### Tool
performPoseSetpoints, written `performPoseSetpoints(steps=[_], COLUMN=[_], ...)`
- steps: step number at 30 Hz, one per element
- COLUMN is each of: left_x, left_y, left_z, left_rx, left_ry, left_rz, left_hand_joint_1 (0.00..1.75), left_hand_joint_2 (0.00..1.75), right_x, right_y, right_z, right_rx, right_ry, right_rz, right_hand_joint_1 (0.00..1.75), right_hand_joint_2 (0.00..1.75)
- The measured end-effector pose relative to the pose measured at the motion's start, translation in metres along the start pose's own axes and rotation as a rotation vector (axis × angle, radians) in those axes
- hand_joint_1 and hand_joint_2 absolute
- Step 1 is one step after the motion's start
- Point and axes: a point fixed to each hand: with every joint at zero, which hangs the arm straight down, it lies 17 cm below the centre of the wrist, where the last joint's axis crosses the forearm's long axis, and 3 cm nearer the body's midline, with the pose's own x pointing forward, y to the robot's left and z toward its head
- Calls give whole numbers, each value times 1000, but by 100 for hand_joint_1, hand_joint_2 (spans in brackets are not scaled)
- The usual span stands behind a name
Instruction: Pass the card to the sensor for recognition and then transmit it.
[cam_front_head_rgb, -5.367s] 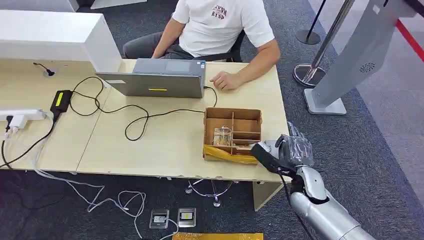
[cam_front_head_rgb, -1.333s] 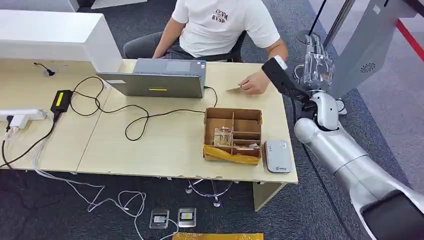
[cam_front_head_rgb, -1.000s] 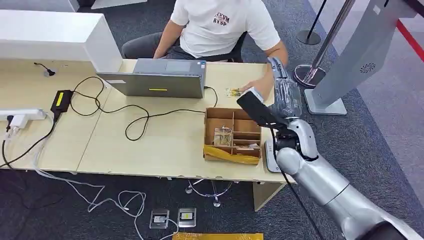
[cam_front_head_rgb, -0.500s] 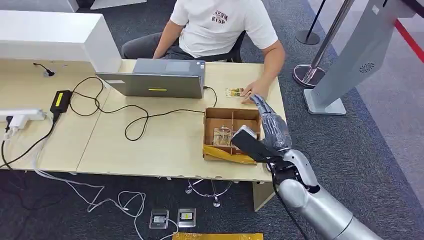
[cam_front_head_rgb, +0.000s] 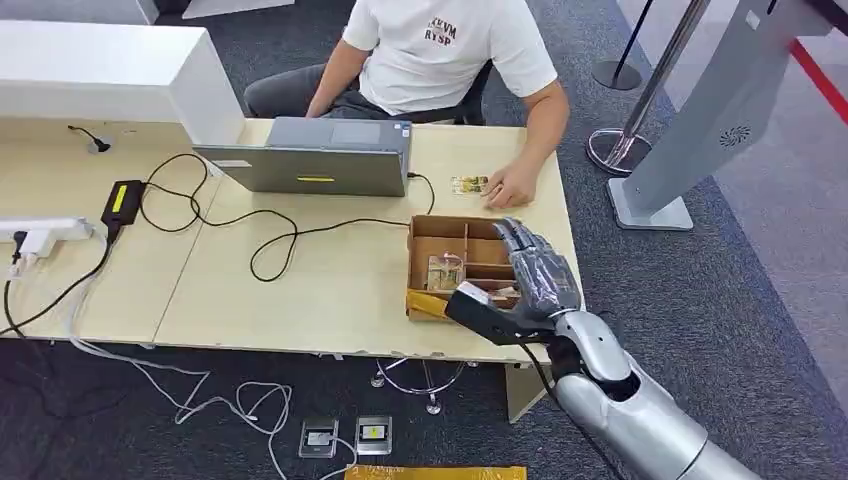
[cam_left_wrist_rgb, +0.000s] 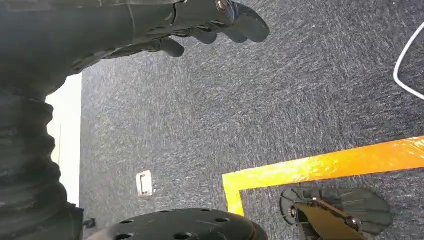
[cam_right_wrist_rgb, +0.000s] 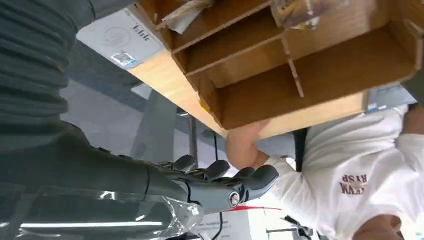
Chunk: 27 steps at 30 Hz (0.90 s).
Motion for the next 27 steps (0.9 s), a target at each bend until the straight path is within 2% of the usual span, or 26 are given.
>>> performPoseSetpoints(steps=[15, 21, 22, 27], left_x=[-3, -3, -3, -3], left_y=[1, 0, 0, 0], left_z=[0, 0, 0, 0], left_rx=[4, 0, 1, 0], left_ry=[20, 19, 19, 19], left_rz=[10, 9, 9, 8], left_hand_joint_1=[0, 0, 0, 0], left_hand_joint_2=[175, 175, 0, 0], right_x=[-6, -10, -11, -12], right_y=[50, 55, 53, 52], right_z=[9, 12, 12, 12], right_rx=[121, 95, 84, 71], right_ry=[49, 73, 76, 79], right_rz=[98, 111, 115, 121], right_hand_joint_1=[0, 0, 0, 0], right_hand_joint_2=[175, 175, 175, 175])
